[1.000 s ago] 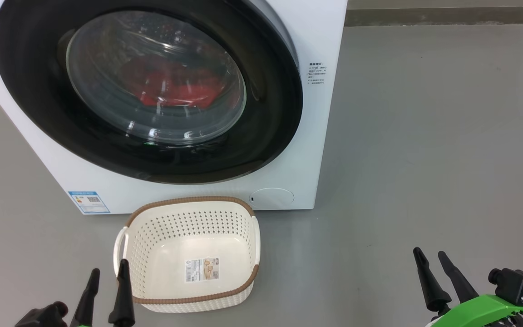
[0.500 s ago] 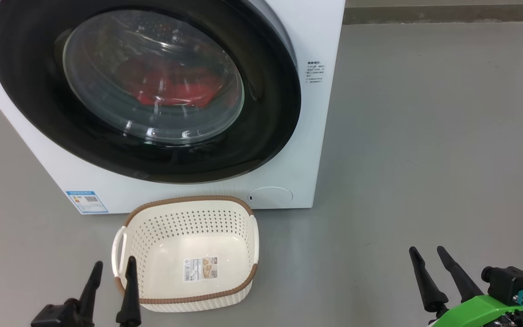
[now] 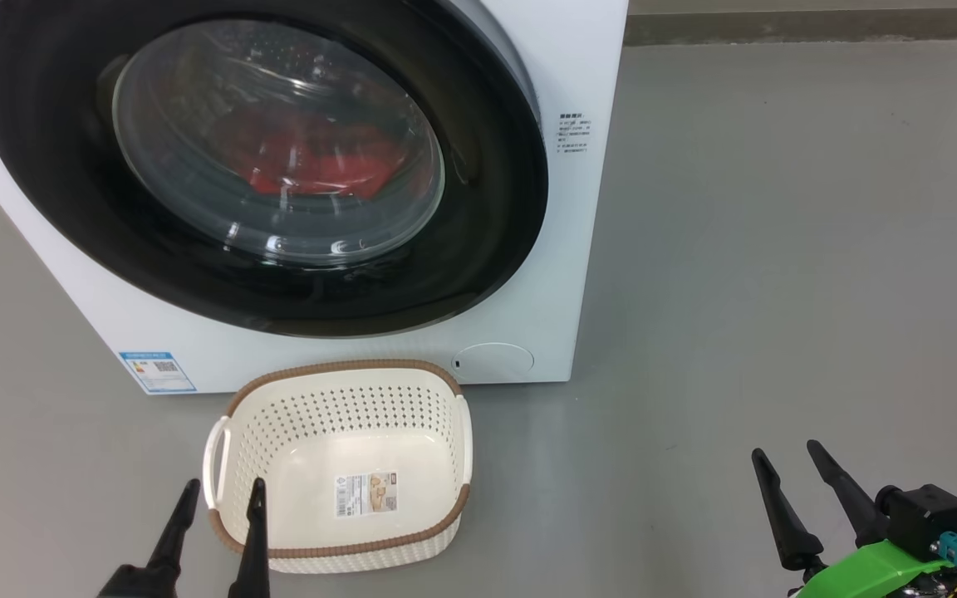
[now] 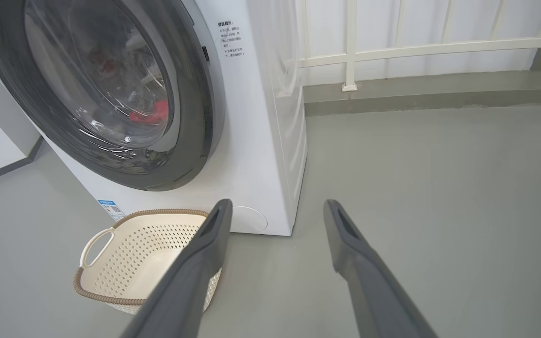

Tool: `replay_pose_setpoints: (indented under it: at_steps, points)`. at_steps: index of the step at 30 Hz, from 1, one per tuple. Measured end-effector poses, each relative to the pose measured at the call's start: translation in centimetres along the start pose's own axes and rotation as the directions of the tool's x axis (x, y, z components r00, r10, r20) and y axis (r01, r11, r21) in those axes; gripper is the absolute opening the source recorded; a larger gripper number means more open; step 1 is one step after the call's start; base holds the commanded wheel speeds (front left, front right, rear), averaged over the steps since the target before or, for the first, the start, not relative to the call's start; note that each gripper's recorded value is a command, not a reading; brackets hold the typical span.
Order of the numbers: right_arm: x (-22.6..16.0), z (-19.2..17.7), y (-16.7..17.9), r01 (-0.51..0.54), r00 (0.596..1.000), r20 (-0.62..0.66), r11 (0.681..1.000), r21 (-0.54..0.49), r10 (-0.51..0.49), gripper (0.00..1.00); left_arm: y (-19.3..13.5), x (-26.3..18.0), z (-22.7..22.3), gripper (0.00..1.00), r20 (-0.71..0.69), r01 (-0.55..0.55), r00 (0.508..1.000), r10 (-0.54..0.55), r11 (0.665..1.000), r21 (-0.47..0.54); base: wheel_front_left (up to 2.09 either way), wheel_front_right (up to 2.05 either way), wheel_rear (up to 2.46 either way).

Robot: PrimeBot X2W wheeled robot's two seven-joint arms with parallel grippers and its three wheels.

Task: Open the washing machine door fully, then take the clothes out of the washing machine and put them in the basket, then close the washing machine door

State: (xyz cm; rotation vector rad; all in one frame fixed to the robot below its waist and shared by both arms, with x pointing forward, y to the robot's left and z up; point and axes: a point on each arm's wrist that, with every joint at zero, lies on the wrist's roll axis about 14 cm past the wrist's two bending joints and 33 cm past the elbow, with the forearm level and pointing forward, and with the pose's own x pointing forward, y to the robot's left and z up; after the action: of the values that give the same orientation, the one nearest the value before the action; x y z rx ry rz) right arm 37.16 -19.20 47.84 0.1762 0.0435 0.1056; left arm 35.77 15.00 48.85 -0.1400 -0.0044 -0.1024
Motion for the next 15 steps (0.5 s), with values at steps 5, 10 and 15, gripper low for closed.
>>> replay_pose_setpoints:
  at_steps: [5,10,15]
  points:
    - [-0.15,0.48,-0.02,-0.006,1.0,0.02,0.999,-0.051,0.007,1.0,-0.23,-0.15,0.22,1.0,0.012,0.014,1.0,-0.015,0.998,0.054,0.0,0.0,0.0]
    - [-0.57,0.34,-0.26,-0.003,1.0,0.019,0.996,-0.087,0.005,1.0,-0.45,-0.18,0.31,1.0,0.018,0.025,0.999,-0.026,0.996,0.084,0.0,0.0,0.0]
    - [-0.62,0.32,-0.38,0.0,1.0,0.018,0.996,-0.087,0.001,1.0,-0.45,-0.14,0.13,1.0,0.013,0.026,1.0,-0.027,0.996,0.083,0.0,0.0,0.0]
